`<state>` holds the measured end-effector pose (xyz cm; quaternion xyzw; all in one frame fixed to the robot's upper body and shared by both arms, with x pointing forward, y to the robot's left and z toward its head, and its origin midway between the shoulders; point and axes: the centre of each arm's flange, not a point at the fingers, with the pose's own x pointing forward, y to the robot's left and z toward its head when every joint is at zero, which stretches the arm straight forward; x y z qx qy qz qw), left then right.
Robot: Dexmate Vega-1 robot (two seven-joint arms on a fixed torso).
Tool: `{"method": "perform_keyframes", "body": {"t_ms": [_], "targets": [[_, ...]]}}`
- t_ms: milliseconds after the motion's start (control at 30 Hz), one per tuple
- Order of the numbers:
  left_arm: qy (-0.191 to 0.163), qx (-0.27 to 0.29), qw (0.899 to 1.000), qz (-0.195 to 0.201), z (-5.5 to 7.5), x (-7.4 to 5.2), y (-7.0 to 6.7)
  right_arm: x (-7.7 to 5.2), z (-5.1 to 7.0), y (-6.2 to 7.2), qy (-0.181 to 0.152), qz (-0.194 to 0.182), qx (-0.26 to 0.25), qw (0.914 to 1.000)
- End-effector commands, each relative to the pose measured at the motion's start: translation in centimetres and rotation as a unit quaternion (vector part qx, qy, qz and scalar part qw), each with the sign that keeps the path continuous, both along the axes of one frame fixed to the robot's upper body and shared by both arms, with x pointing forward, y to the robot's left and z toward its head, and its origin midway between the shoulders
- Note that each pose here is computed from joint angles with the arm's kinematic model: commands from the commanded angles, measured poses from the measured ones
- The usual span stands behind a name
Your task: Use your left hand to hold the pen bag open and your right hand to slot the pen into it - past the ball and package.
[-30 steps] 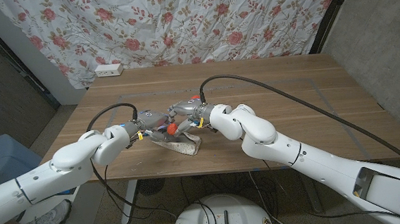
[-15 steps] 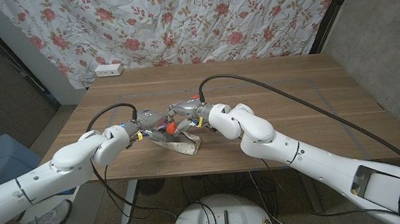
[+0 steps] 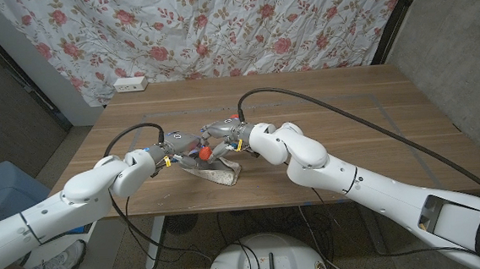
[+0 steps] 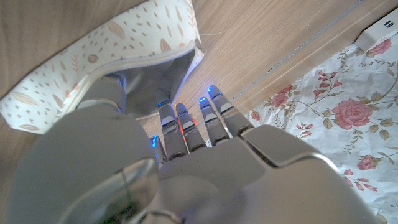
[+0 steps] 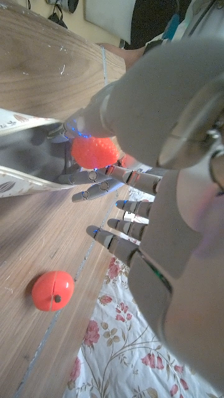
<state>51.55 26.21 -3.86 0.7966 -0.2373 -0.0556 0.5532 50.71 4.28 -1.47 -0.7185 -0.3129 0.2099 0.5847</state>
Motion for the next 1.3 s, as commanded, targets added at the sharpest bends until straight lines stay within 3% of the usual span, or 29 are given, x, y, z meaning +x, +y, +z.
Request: {"method": "perform_keyframes", "body": {"t_ms": [33,467,1300], "targets": [[-0.001,-0.002,1.000,-0.003,0.0,0.2,0.0,0.1,0.1,0.1,0.006,0.000,-0.004,1.0000],[-0.004,-0.002,1.000,-0.004,-0.2,0.0,0.0,0.0,0.1,-0.2,0.006,0.000,-0.008,0.9999],[-0.014,0.002,1.000,-0.002,0.0,-0.3,0.0,-1.2,0.7,-2.7,0.010,-0.002,0.000,0.9999]]}}
